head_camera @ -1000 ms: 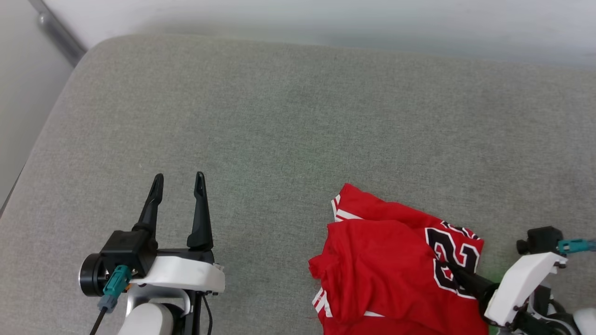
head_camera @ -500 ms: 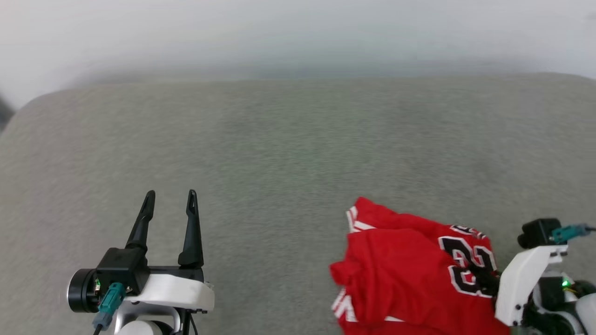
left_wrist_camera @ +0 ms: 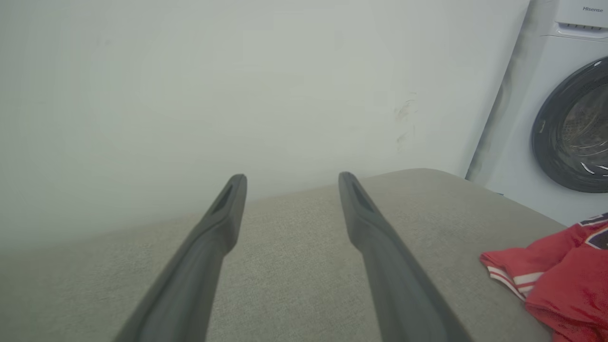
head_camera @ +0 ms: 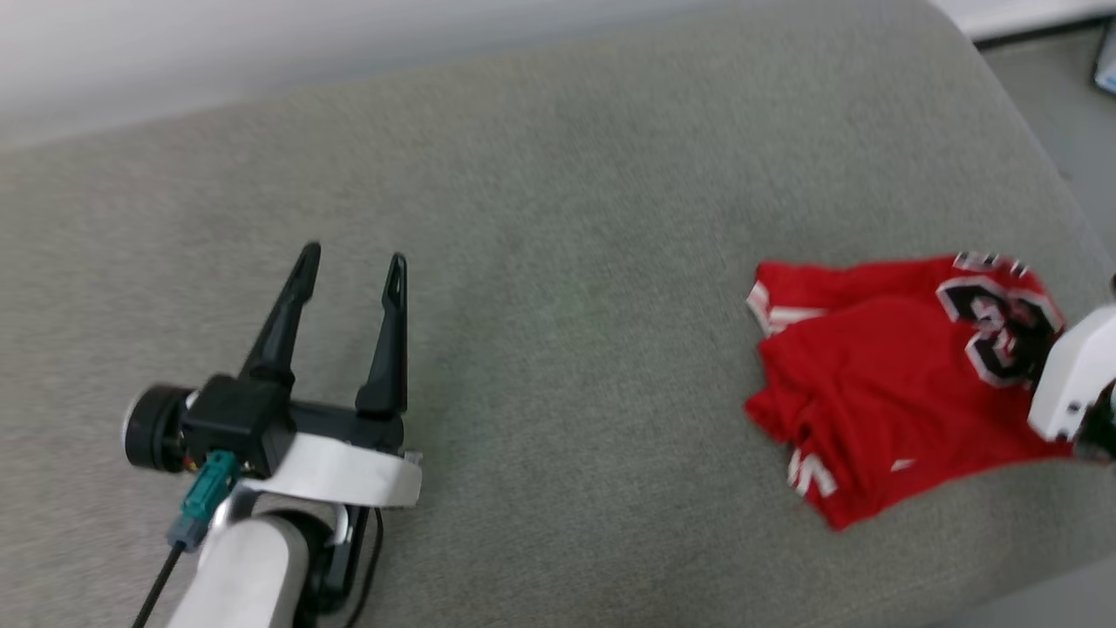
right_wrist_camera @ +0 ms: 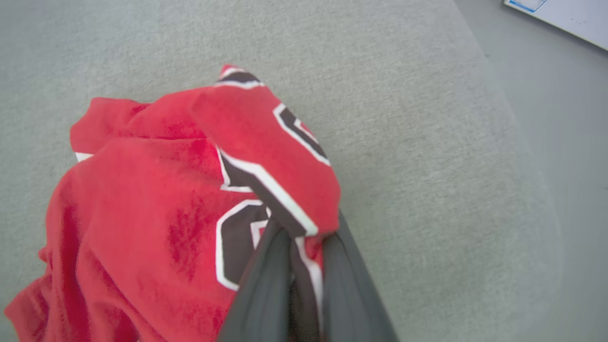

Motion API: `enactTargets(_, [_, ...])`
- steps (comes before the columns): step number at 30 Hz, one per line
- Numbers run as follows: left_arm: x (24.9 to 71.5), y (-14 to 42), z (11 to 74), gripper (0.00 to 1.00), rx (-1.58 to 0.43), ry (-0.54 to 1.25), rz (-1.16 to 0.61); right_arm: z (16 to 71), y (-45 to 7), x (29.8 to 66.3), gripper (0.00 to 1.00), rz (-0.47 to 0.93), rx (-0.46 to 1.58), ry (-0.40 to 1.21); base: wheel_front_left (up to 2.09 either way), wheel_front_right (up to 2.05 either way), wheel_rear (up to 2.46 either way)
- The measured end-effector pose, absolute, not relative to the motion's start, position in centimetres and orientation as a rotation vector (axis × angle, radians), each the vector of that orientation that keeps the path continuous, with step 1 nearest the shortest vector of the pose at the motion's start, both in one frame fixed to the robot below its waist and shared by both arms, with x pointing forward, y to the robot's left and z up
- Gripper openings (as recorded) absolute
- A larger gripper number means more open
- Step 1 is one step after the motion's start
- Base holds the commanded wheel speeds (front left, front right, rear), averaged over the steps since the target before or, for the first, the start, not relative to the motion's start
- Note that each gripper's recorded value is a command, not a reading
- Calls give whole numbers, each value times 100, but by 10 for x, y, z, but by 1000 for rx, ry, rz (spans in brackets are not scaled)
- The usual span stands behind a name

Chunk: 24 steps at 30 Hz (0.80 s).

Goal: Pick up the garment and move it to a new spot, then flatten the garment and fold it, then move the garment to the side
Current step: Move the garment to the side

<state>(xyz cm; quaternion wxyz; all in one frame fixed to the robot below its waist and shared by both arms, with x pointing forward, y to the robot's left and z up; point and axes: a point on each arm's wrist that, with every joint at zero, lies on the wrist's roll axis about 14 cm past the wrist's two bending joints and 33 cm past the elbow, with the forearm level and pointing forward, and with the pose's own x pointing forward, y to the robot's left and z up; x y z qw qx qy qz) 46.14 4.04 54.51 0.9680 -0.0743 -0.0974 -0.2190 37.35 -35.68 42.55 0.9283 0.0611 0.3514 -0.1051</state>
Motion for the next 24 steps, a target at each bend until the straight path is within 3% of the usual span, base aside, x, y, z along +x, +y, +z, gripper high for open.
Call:
enactTargets(10, [509,1,506,100,-141,-155,-596,437,-459,402,0,-493,-55,635,0,0,0])
enactTargets(19, [533,-11,470,100,-156,-122,-646,418,-506,418,0,-643,-164,627,0,0,0])
enactTargets(21, [534,-8,466,100,-154,-118,-639,409,-507,421,38,-653,-171,634,0,0,0])
enactTargets(22, [534,-6,464,100,-156,-116,-633,404,-506,423,100,-658,-163,637,0,0,0])
enactTargets(24, [535,-2,461,100,-156,-112,-617,398,-504,426,100,-655,-172,626,0,0,0])
